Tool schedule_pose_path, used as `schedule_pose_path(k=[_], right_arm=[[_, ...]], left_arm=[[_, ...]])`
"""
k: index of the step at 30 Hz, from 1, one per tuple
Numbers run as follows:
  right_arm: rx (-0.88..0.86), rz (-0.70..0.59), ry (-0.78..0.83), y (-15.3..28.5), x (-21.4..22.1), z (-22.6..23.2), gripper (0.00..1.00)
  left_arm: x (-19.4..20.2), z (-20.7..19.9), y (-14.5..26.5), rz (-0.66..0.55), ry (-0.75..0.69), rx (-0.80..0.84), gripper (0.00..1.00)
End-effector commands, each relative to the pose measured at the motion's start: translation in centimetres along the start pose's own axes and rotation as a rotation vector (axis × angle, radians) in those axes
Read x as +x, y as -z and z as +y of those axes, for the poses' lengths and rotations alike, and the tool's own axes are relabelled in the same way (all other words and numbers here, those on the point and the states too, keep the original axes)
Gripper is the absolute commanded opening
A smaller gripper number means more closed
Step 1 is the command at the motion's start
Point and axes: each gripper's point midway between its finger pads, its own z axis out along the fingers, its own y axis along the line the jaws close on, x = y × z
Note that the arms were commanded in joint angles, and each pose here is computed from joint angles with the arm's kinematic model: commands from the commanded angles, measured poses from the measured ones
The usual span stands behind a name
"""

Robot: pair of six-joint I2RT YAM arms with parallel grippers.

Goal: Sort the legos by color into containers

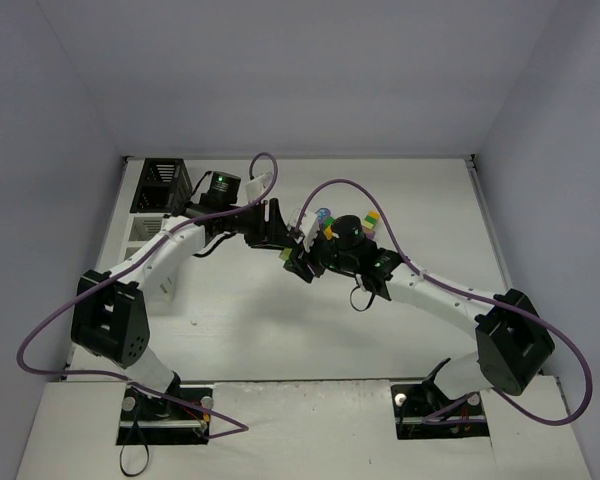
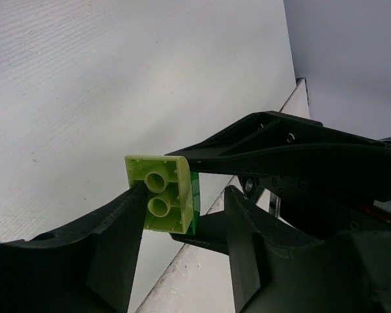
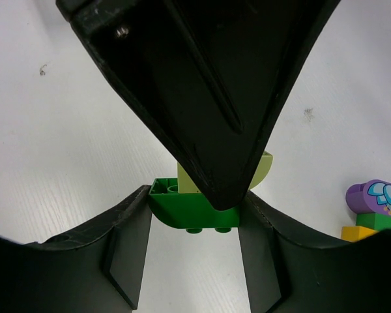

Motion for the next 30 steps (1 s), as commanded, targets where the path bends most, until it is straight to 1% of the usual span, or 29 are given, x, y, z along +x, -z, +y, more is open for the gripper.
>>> schedule_pose_path(k=[1,3,4,6,8,11,16,23,27,30], right_arm=[[0.027,-0.215,0.095,1.6,-7.2,-0.7,0.06],[0.038,-0.220,0.101,1.9,-7.4,-0.8,0.06],[0.042,-0.223,0.101,2.0,-7.5,-0.9,0.06],[0.046,-0.225,0.103,2.2,-7.5,-1.0,0.06],[0.051,-0.229,0.105,2.4,-7.6,-1.2,0.06],[0.054,-0.235,0.107,2.6,-7.9,-1.3,0.06],[0.061,-0.242,0.112,2.8,-8.1,-1.4,0.06],[0.068,-0.261,0.122,3.4,-8.8,-1.8,0.05],[0.075,-0.284,0.139,4.2,-9.6,-2.0,0.05],[0.082,-0.293,0.143,4.7,-9.9,-2.3,0.05]], left_arm=[[-0.7,-0.8,-0.1,-0.014,-0.035,0.021,0.45],[-0.7,-0.6,-0.1,-0.012,-0.033,0.015,0.46],[-0.7,-0.6,-0.1,-0.013,-0.032,0.015,0.49],[-0.8,-0.5,-0.1,-0.016,-0.033,0.009,0.51],[-0.9,-0.2,0.1,-0.024,-0.041,-0.012,0.55],[-1.2,-0.2,0.3,-0.037,-0.048,-0.018,0.57],[-1.9,-0.8,1.0,-0.066,-0.049,0.009,0.57],[-3.4,-3.8,3.2,-0.135,-0.092,0.074,0.57],[-3.2,-5.7,3.8,-0.116,-0.098,0.166,0.57],[-2.9,-6.1,3.8,-0.106,-0.100,0.186,0.54]])
